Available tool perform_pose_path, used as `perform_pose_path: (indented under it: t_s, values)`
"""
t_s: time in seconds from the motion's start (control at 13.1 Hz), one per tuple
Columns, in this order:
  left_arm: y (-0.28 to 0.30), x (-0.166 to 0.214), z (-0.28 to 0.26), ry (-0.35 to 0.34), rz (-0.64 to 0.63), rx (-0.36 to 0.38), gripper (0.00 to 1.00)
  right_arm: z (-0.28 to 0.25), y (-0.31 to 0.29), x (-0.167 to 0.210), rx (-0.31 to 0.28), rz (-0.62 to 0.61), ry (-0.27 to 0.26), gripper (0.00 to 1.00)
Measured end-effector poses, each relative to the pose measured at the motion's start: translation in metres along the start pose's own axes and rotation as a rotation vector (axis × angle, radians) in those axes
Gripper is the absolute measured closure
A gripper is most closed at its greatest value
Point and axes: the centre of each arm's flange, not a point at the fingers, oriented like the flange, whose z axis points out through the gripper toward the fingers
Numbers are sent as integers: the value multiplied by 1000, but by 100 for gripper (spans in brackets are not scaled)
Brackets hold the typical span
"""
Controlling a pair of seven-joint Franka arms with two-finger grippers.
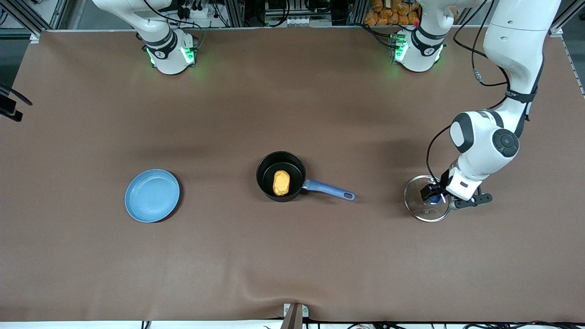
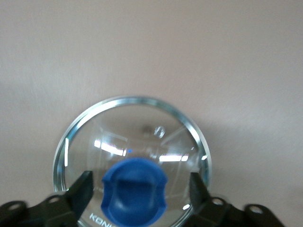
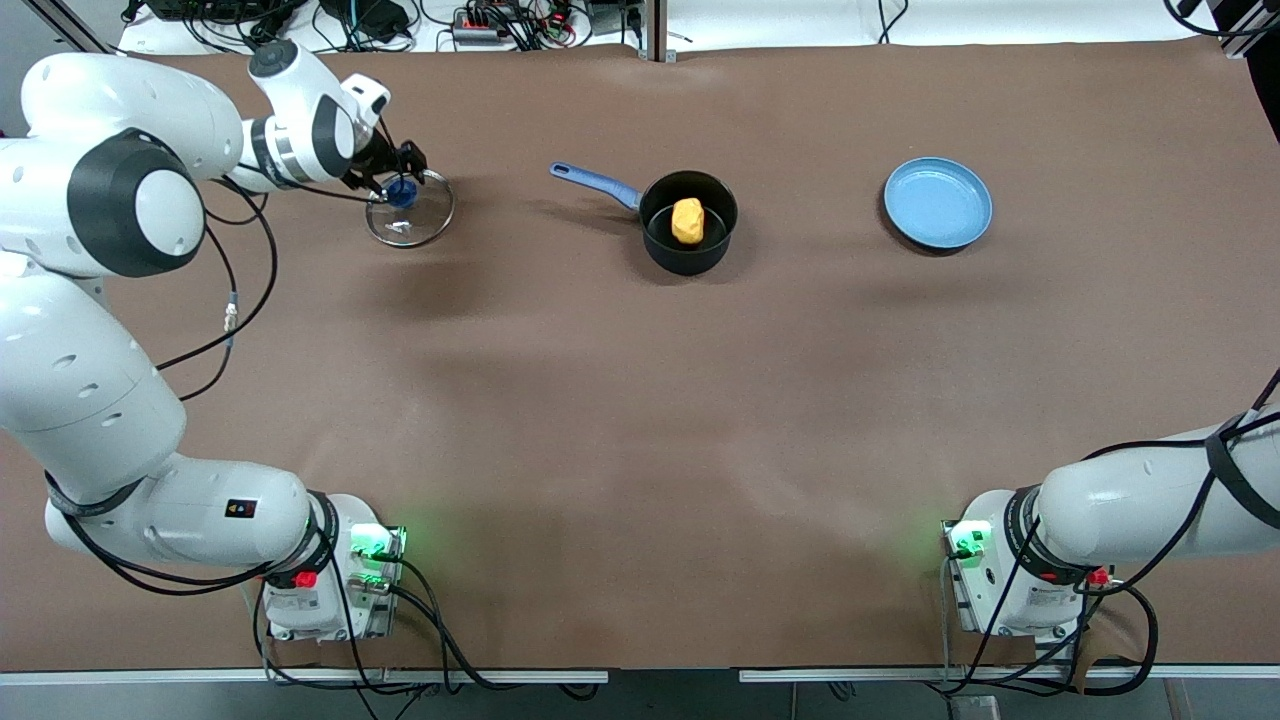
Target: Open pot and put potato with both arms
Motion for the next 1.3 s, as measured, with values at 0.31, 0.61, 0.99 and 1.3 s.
perform_pose_path:
  t_s: [0.31,0.61,0.99,1.3]
  values:
    - [23,46,-97,-23,19,-36,0,-7,-15,5,78,-27,65,0]
    - [25,85,-238,-31,24,-65,0,1,-64,16,88,-10,76,0]
    - [27,61,-356,-46,87,1,0,-1,-94,15,84,29,61,0]
    - [28,29,-413,-59,104,6,0,3,-98,11,29,22,59,0]
